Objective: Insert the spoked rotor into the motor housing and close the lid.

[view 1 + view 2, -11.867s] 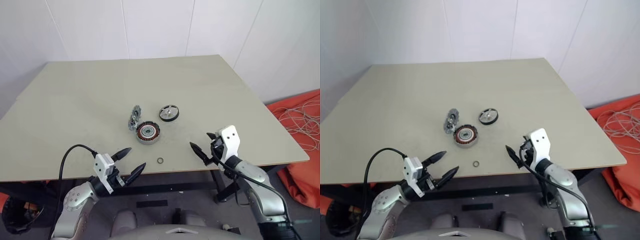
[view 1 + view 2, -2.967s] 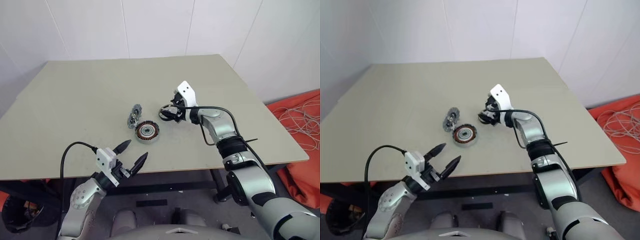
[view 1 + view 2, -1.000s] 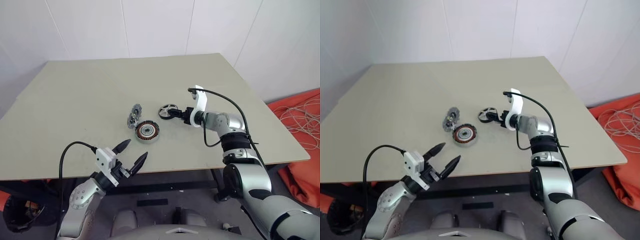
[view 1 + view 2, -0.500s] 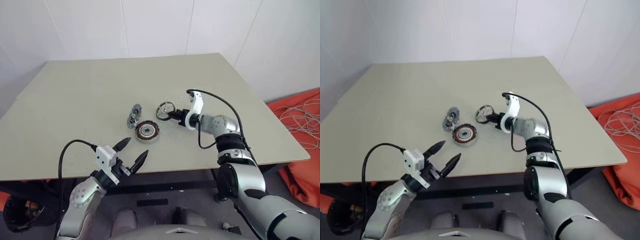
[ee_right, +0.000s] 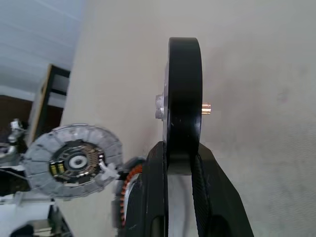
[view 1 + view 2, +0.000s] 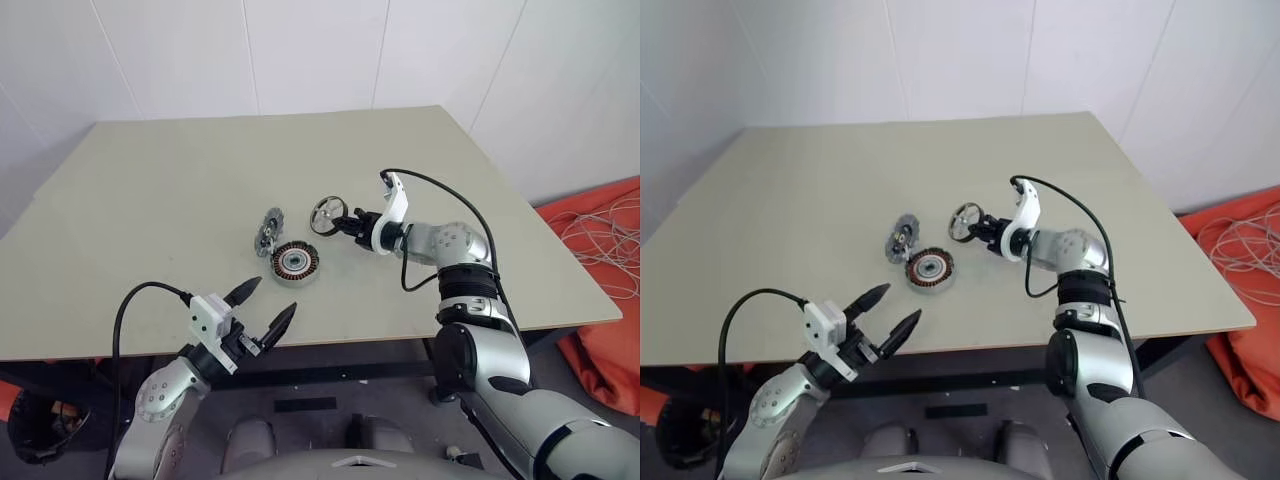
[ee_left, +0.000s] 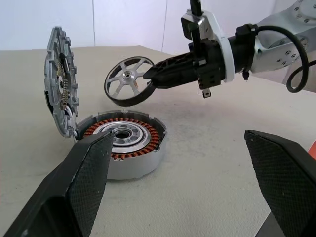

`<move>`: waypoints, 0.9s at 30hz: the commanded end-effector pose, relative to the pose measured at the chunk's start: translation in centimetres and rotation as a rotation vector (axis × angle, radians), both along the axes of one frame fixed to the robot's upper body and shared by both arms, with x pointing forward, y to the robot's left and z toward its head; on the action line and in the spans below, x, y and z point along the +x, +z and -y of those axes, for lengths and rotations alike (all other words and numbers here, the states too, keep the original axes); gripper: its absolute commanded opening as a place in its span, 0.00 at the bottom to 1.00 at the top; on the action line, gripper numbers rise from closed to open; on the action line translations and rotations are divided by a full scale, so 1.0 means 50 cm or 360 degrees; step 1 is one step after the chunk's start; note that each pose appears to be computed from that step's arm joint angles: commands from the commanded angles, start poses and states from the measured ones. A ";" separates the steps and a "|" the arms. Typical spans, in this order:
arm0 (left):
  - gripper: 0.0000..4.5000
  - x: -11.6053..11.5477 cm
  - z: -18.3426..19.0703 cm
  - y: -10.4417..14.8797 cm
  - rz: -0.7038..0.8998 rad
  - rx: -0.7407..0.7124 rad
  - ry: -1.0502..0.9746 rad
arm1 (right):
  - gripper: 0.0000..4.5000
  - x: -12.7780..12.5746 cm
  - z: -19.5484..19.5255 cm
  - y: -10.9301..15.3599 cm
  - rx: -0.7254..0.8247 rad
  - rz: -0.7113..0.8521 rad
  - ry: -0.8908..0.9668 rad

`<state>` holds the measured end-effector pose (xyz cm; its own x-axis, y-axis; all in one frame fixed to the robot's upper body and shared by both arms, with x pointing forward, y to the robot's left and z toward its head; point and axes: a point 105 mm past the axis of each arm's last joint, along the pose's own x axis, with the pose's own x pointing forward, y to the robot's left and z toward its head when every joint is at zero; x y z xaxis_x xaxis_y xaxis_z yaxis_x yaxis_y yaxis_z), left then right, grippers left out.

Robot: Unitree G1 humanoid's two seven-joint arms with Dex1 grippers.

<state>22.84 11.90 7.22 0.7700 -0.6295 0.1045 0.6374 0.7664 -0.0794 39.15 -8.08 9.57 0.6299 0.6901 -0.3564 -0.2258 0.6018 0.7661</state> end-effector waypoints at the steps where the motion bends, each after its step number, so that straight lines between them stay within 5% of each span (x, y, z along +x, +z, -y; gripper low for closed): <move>1: 1.00 0.005 -0.003 0.018 0.0063 -0.0011 -0.0011 | 0.08 -0.027 -0.012 0.034 0.0155 -0.0004 0.0091; 11: 1.00 0.014 -0.011 -0.006 0.0043 -0.0004 -0.0019 | 0.08 -0.121 -0.022 0.006 0.0326 -0.0168 0.0330; 20: 1.00 0.007 -0.015 -0.013 0.0038 0.0000 -0.0016 | 0.08 -0.145 -0.048 0.050 0.0562 -0.0098 0.0479; 27: 1.00 0.002 -0.020 -0.012 0.0039 0.0001 -0.0008 | 0.08 -0.152 -0.059 0.030 0.0562 -0.0167 0.0488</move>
<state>22.88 12.62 5.33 0.7683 -0.6358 0.0741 0.6401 0.7620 -0.0985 31.70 -5.53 10.28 0.3590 0.9211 -0.1508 -0.2305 0.2440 0.9420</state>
